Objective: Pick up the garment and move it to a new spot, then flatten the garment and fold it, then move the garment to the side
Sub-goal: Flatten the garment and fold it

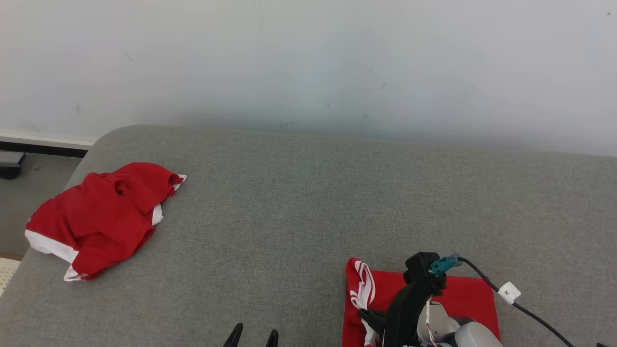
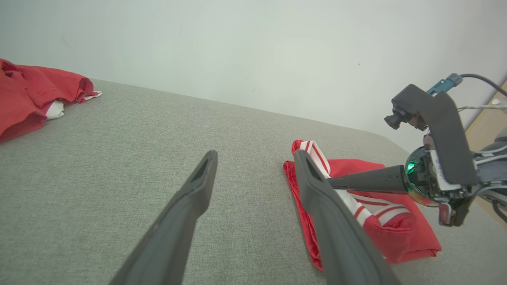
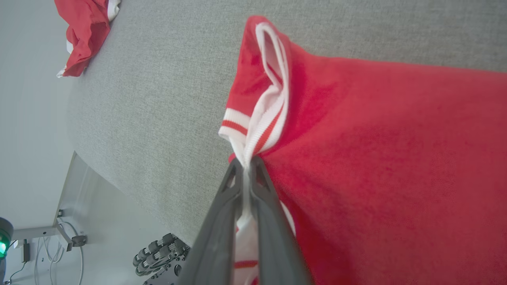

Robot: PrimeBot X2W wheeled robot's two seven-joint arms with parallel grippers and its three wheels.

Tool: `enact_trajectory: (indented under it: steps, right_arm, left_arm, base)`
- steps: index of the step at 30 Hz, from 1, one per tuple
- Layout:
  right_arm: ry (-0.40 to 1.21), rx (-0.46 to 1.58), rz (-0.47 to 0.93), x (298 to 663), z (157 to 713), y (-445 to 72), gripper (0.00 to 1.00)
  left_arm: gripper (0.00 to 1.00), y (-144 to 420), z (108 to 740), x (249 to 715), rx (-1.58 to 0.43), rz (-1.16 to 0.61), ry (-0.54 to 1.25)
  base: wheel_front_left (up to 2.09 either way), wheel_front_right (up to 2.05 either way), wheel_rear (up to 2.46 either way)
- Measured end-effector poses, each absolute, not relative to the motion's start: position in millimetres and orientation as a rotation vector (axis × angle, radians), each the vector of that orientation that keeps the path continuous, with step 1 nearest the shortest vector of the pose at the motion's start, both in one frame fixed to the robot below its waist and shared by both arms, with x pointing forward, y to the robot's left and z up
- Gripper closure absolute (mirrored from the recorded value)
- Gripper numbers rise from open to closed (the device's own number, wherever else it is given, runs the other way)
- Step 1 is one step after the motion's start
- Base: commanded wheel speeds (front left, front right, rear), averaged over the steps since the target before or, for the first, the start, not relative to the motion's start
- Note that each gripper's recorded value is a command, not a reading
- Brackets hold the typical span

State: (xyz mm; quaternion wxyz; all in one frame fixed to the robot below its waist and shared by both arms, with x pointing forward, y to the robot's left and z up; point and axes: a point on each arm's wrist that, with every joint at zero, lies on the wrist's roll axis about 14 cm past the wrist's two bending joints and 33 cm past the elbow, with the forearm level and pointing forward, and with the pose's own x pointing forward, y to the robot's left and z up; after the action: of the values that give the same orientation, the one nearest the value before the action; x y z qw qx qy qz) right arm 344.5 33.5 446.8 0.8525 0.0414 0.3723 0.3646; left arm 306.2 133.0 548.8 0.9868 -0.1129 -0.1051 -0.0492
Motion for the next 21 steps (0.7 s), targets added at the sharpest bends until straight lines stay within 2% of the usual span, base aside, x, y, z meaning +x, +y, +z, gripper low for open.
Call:
enact_trajectory:
  steps: [1,6,9,15,21]
  right_arm:
    - [0.784,0.09,0.768,344.4,446.2,34.1,0.0]
    - [0.744,0.144,0.766,352.0,456.3,35.7,0.0]
    - [0.665,0.177,0.74,367.0,475.1,29.7,0.0]
    - [0.522,0.204,0.591,393.6,505.7,-16.3,0.0]
    - [0.48,0.161,0.412,386.8,508.9,-77.7,0.0]
  left_arm:
    - [0.0,133.2,548.8,306.3,-0.227,-0.098,-0.211]
    - [0.0,133.9,548.8,307.4,-0.225,-0.095,-0.211]
    - [0.0,133.7,549.4,308.4,-0.224,-0.094,-0.213]
    - [0.0,130.1,553.3,311.4,-0.224,-0.109,-0.223]
    - [0.0,121.9,559.0,316.7,-0.221,-0.138,-0.237]
  base:
    - [0.0,0.0,0.0]
    - [0.0,0.0,0.0]
    - [0.0,0.0,0.0]
    - [0.0,0.0,0.0]
    - [0.0,0.0,0.0]
